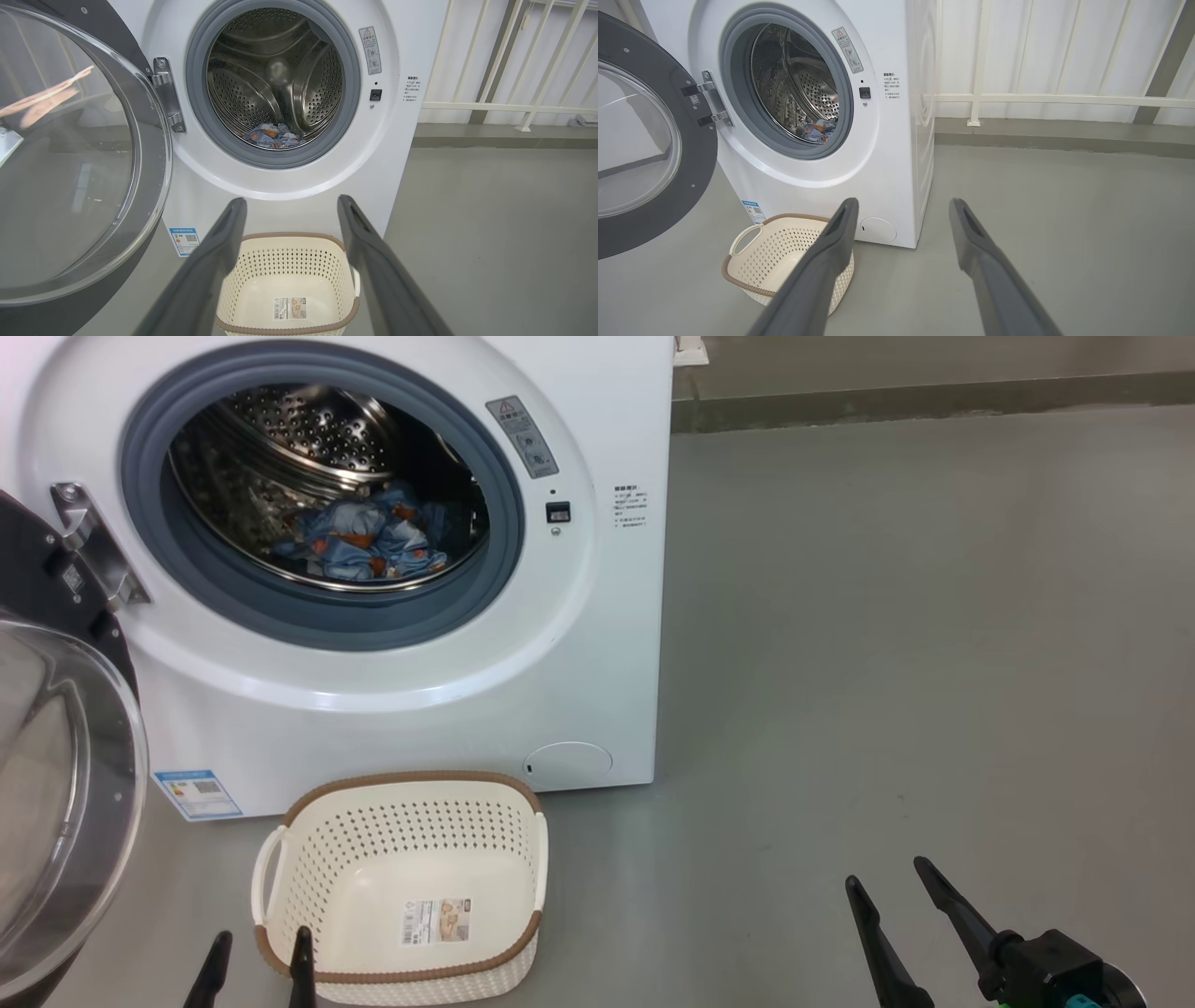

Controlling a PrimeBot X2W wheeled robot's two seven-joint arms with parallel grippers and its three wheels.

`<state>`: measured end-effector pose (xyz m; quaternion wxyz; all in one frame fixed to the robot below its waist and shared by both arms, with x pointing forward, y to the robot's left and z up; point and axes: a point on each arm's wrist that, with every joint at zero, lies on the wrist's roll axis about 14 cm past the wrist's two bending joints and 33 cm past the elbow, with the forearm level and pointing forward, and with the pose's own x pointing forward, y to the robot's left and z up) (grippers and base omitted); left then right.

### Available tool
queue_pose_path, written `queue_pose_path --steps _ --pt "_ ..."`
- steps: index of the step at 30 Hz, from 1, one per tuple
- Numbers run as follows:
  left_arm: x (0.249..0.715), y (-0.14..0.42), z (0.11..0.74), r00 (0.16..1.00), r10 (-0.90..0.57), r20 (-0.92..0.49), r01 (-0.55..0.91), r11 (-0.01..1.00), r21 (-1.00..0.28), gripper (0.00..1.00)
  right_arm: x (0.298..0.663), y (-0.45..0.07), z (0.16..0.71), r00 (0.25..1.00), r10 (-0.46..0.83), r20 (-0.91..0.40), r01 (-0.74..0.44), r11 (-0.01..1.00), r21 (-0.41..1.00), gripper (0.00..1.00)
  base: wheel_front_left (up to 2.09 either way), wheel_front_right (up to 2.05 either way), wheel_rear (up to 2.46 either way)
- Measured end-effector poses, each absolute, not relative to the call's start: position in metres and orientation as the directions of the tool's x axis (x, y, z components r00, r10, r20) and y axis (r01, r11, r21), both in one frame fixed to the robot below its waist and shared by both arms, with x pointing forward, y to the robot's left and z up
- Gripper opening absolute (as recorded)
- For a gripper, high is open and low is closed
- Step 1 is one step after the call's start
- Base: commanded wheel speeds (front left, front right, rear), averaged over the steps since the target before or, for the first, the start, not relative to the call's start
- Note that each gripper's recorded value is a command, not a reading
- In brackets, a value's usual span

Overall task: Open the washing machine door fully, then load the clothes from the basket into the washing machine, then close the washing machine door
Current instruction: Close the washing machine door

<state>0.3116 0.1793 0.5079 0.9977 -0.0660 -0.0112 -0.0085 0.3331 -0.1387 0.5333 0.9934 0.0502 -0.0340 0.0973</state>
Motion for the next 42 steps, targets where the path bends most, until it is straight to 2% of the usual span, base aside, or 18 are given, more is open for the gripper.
queue_pose_path --steps 24,31,42 --pt "0.305 0.187 0.506 1.0 0.006 0.011 -0.005 0.992 -0.125 1.0 0.34 -0.13 0.531 0.974 0.217 0.071 -0.223 0.97 0.096 1.0 0.0 0.0 0.0" --pt "0.299 0.205 0.516 0.996 0.072 0.045 -0.066 0.991 -0.12 1.0 0.349 -0.111 0.532 0.959 0.276 0.072 -0.282 0.955 0.092 1.0 0.0 0.0 0.0" --pt "0.265 0.245 0.517 0.971 0.234 0.052 -0.226 0.965 -0.129 1.0 0.366 -0.058 0.531 0.898 0.436 0.063 -0.44 0.894 0.082 1.0 0.0 0.0 0.0"
